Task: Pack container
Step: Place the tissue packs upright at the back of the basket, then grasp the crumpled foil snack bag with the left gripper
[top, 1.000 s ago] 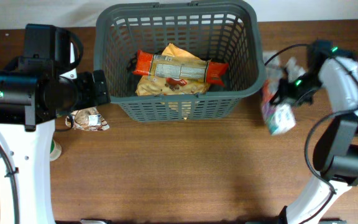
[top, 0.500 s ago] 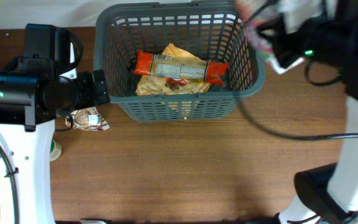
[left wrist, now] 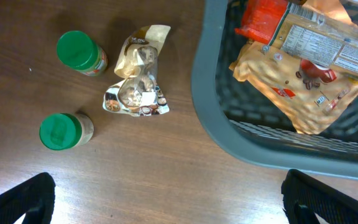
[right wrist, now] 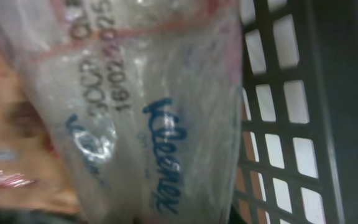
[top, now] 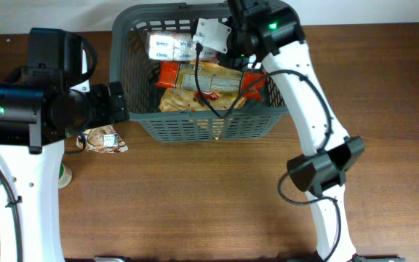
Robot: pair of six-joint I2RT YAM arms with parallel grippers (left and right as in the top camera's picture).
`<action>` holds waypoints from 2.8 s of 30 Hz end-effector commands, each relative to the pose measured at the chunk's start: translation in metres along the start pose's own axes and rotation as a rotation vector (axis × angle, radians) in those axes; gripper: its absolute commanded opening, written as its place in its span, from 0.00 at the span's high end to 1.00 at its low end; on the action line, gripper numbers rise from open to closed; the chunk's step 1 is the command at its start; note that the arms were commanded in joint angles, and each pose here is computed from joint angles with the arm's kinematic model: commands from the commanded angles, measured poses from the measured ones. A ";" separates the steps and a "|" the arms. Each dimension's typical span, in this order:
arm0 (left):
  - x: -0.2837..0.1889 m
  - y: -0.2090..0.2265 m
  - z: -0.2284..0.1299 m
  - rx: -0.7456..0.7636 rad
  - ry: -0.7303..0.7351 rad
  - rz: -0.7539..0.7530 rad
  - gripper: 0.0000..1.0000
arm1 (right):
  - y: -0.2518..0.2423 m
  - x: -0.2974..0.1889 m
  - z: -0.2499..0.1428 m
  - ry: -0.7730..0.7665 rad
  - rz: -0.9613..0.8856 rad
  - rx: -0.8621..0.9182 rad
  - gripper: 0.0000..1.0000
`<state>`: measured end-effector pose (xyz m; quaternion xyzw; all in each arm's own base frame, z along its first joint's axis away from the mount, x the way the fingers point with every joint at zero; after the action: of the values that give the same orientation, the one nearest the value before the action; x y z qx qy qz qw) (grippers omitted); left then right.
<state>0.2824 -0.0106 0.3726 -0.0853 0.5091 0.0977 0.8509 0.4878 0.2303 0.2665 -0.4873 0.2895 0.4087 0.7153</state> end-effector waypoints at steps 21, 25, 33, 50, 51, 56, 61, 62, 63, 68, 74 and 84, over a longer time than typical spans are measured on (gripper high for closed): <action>-0.001 0.000 0.002 -0.001 -0.015 -0.006 0.01 | -0.036 -0.295 -0.245 0.060 -0.481 1.360 0.01; -0.001 0.000 0.002 -0.001 -0.012 -0.006 0.01 | -0.013 -0.302 -0.349 0.217 -0.511 1.683 0.01; -0.004 0.022 0.023 -0.024 -0.138 0.159 0.01 | 0.016 -0.283 -0.408 0.341 -0.419 1.862 0.01; 0.174 0.100 0.050 -0.077 0.309 0.130 0.11 | 0.017 -0.281 -0.409 0.346 -0.411 1.864 0.01; 0.192 0.101 0.046 -0.069 0.362 0.128 0.11 | 0.017 -0.281 -0.409 0.346 -0.411 1.864 0.01; 0.270 0.101 0.023 -0.016 0.556 0.144 0.11 | 0.017 -0.281 -0.409 0.346 -0.411 1.864 0.01; 0.324 0.093 -0.006 0.072 0.708 0.124 0.17 | 0.017 -0.281 -0.409 0.346 -0.411 1.864 0.01; 0.328 0.091 -0.008 0.085 0.716 0.121 0.18 | 0.017 -0.281 -0.409 0.346 -0.411 1.864 0.01; 0.336 0.087 -0.010 0.100 0.724 0.121 0.18 | 0.017 -0.281 -0.409 0.346 -0.411 1.864 0.01; 0.355 0.080 -0.018 0.121 0.743 0.119 0.20 | 0.017 -0.281 -0.409 0.346 -0.411 1.864 0.01; 0.351 0.080 -0.020 0.121 0.766 0.120 0.98 | 0.017 -0.281 -0.409 0.346 -0.411 1.865 0.01; 0.190 0.060 0.116 0.103 0.206 0.084 0.98 | 0.017 -0.281 -0.409 0.346 -0.411 1.864 0.01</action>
<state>0.4450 0.0958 0.1537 -0.0338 0.7211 0.0933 0.6857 0.3282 -0.2378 0.3378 0.1782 0.5104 -0.2006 0.8170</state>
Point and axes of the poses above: each gripper's point midway between its finger pads, its own x axis out along the fingers, its own y axis along the line the jaws close on, z = x × y, the point moved 4 cm from there along -x, back along the fingers, and after that the axes turned 3 degrees about -x, right-handed, at the moved point
